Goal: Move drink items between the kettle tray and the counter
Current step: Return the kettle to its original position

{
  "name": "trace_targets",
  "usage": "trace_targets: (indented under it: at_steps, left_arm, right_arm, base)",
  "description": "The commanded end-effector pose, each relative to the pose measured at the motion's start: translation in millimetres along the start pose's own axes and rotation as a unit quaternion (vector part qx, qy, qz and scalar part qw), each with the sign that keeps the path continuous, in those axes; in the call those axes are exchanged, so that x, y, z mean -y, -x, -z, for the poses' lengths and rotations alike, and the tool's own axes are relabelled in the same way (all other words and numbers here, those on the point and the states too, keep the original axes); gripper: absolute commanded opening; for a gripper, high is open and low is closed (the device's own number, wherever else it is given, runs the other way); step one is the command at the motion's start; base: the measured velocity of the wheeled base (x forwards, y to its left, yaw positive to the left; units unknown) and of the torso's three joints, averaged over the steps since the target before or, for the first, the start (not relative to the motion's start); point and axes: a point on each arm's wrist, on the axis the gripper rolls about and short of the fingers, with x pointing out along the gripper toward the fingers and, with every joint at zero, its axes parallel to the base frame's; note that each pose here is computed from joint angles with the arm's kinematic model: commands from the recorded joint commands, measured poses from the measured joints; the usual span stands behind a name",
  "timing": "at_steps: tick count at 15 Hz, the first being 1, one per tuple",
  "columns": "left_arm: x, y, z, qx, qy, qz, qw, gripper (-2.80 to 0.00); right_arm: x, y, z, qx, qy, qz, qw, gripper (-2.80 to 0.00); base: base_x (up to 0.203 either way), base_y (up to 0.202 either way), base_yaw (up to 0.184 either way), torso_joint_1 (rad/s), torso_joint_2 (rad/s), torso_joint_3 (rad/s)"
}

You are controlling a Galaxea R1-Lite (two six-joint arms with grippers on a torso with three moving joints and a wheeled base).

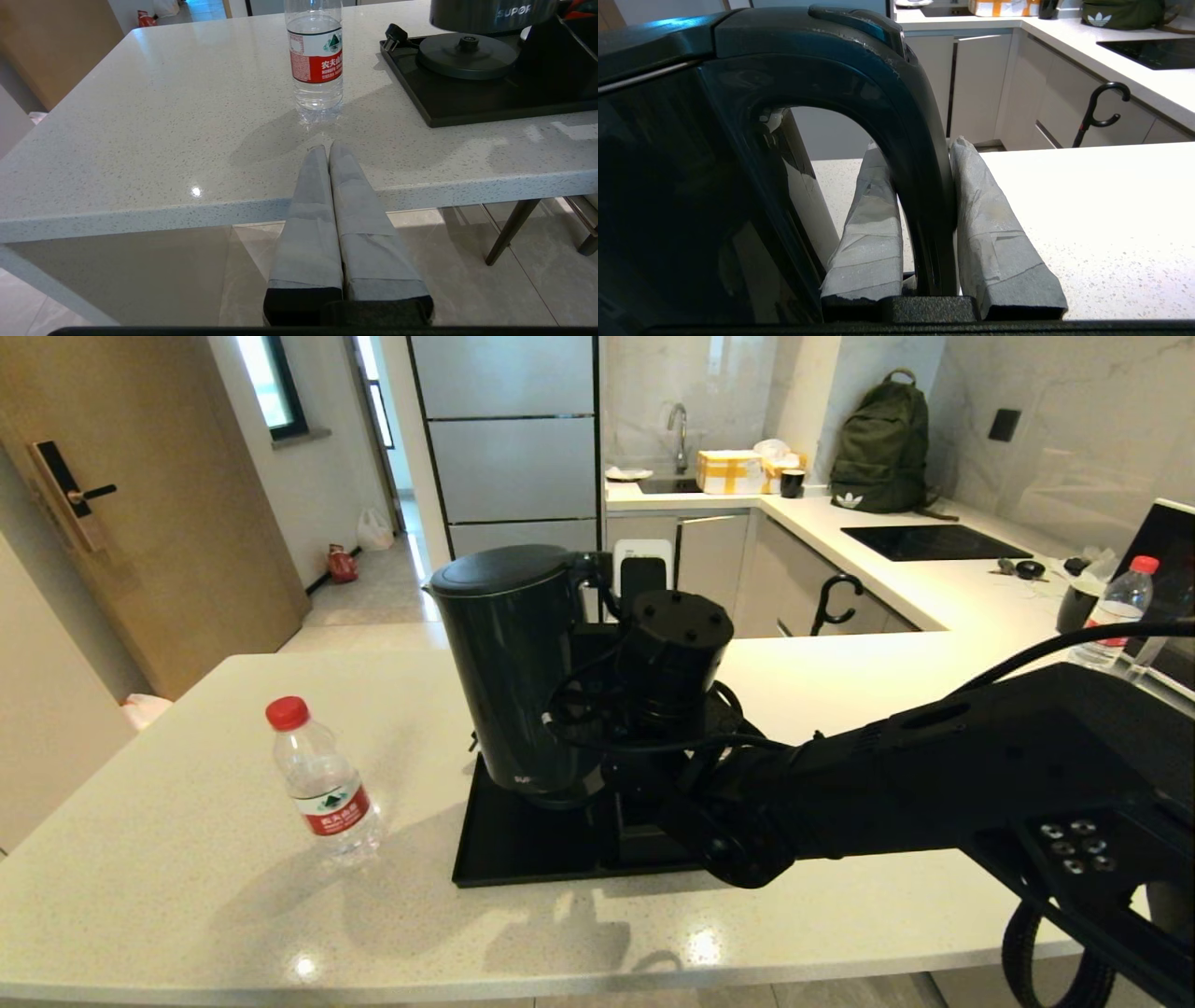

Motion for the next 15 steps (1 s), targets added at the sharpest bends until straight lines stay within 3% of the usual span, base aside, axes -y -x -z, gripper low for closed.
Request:
trace_targets:
  at_steps: [1, 15]
  left_arm:
    - [0.0, 0.0, 0.0, 0.0, -0.001, 0.0, 1.0, -2.8]
    - [0.0, -0.1, 0.0, -0.001, 0.0, 0.0, 1.0, -2.8]
  right_arm:
    - [-6.0, -5.6, 13.6, -0.003, 0.004, 0.005, 1.0, -2.8]
    - [-1.0, -22.0, 40.3, -0.009, 0.004, 0.008, 1.0, -2.8]
  base:
    - [0.0, 0.0, 0.0, 0.0, 0.0, 0.0]
    - [0.0, 0.0, 0.0, 0.0, 0.0, 0.0]
